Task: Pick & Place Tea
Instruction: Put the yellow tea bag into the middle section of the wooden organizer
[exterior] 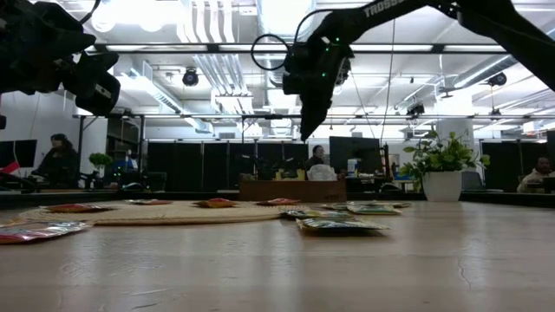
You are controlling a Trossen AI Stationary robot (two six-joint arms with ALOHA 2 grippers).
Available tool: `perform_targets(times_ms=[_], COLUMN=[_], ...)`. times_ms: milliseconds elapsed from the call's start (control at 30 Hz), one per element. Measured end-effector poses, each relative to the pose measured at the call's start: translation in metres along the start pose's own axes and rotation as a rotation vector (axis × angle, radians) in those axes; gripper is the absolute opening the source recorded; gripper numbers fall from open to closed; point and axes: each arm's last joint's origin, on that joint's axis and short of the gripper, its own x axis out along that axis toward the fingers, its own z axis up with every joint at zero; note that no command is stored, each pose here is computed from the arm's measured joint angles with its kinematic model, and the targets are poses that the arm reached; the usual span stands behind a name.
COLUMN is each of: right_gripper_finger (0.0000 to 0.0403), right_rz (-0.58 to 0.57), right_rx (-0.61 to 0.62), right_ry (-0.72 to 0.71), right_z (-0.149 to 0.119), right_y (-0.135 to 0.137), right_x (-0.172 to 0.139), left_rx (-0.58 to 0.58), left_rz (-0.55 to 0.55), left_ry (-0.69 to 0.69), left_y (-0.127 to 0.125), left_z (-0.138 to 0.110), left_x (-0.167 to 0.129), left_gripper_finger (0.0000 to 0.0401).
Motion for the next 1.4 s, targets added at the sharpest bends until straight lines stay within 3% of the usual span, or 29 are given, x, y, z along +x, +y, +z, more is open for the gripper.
perform_targets(times_ms=[267,700,867,1133,1267,1400], right_gripper_finger=[0.0327,0.0327,0.0327,0.0327,0.0327,0.0327], right_rz=[0.087,0.140,0.134,0.077,0.051,0.028], right_rx=[-0.034,-0.095,-0.162,-0.401,-0.491,-0.460], right_ry=[0.154,0.252,0.200,0.014,-0.026,-0.070], right_z=[-0.002,-0.008,-0.030,-0.075,-0.096,-0.104], right_y=[0.043,0.112,0.119,0.121,0.118,0.116], right_x=[0.001,0.014,0.005,-0.018,-0.015,-0.004], left_rx=[0.000,0.000,0.000,0.000,0.000,0.000], left_rz=[0.000,0.000,-0.001,0.000,0.000,-0.001], left_ry=[0.000,0.000,0.000,0.000,0.000,0.000], left_y=[0.000,0.000,0.000,0.000,0.000,0.000], left_z=[0.000,0.000,0.000,0.000,0.000,0.000], left_x=[0.000,0.000,0.000,0.000,0.000,0.000], left_gripper_finger=[0.0138,0.0138,0.0138,0.0138,0.0138,0.0138])
